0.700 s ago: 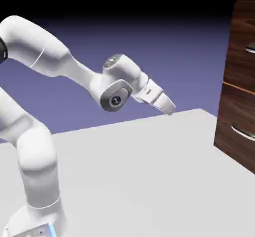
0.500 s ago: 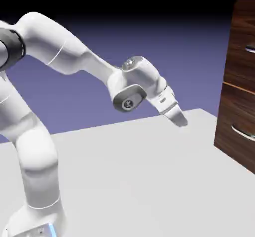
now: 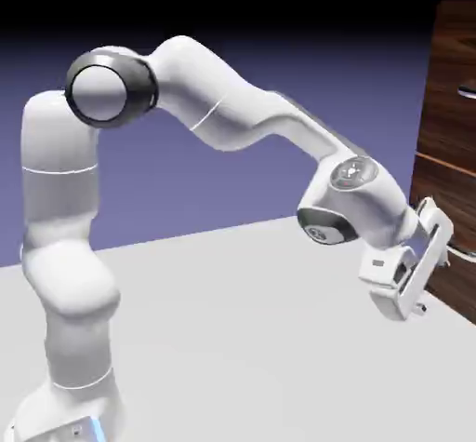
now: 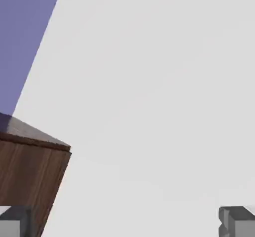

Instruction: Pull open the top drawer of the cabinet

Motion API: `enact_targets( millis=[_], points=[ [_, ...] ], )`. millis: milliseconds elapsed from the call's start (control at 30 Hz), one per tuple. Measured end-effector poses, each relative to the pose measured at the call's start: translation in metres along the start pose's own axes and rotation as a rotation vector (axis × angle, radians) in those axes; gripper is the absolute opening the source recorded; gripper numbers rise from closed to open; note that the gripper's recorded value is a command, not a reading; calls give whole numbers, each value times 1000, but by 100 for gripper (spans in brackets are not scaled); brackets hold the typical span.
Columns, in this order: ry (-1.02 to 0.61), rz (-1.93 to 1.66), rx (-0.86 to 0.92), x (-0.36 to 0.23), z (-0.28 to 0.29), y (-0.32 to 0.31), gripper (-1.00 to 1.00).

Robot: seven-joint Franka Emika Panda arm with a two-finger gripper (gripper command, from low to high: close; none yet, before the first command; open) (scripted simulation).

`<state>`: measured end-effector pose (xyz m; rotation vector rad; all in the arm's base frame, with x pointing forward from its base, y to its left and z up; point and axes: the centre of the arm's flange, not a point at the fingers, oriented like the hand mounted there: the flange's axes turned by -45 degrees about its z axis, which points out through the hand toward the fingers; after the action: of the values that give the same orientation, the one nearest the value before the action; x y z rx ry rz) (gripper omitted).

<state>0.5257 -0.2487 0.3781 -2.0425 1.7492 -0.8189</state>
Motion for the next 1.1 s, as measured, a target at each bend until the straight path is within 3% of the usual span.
enact_targets(
  millis=[367, 633, 867, 1100],
  points=[
    [237, 386, 137, 80, 8, -36, 0],
    [333, 476, 393, 79, -16, -122, 0],
    [277, 428, 659, 5, -39, -227, 0],
    [65, 286, 873, -149, -47, -323, 0]
  ],
)
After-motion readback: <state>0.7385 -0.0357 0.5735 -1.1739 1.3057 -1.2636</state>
